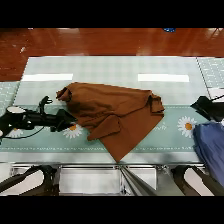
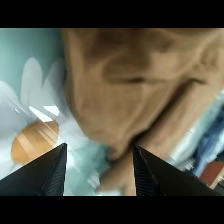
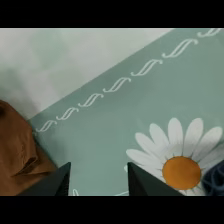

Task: Fold the shirts.

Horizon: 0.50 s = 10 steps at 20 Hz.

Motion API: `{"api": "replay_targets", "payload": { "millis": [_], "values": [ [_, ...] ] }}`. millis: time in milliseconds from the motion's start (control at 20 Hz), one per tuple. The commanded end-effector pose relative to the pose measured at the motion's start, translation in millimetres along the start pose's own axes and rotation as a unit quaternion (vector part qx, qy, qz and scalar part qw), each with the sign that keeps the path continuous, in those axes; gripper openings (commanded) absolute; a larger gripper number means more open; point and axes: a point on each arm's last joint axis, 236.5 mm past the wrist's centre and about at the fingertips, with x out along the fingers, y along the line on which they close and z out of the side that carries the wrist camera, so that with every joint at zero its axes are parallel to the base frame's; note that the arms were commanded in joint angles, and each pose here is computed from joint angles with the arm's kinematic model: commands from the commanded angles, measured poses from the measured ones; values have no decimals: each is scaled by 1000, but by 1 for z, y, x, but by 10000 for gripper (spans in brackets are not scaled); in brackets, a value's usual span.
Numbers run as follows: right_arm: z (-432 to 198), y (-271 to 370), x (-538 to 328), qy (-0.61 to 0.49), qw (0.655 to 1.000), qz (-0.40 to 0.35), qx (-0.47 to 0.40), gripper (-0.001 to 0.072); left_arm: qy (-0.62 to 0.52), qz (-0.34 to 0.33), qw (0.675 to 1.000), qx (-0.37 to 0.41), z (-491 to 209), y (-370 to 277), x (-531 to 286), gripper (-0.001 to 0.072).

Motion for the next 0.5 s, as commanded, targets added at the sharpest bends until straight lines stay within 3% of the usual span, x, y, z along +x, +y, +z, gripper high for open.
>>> {"api": "replay_targets", "payload": {
  "millis": [0,100,150,200,450],
  "values": [
    [-14,1,6,11,1000,11,-3,408,-38,14,999,8,3,-3,26,506],
    [-14,1,6,10,1000,12,-3,408,-42,18,999,13,4,-5,32,500],
    [-14,0,6,11,1000,11,-5,408,-42,16,999,9,5,-6,33,320],
    [-14,0,6,11,1000,10,-7,408,-45,13,999,9,6,-7,32,10],
    [-34,-13,15,61,998,-10,-13,408,-40,-9,998,54,15,-34,23,14]
  ]
}}
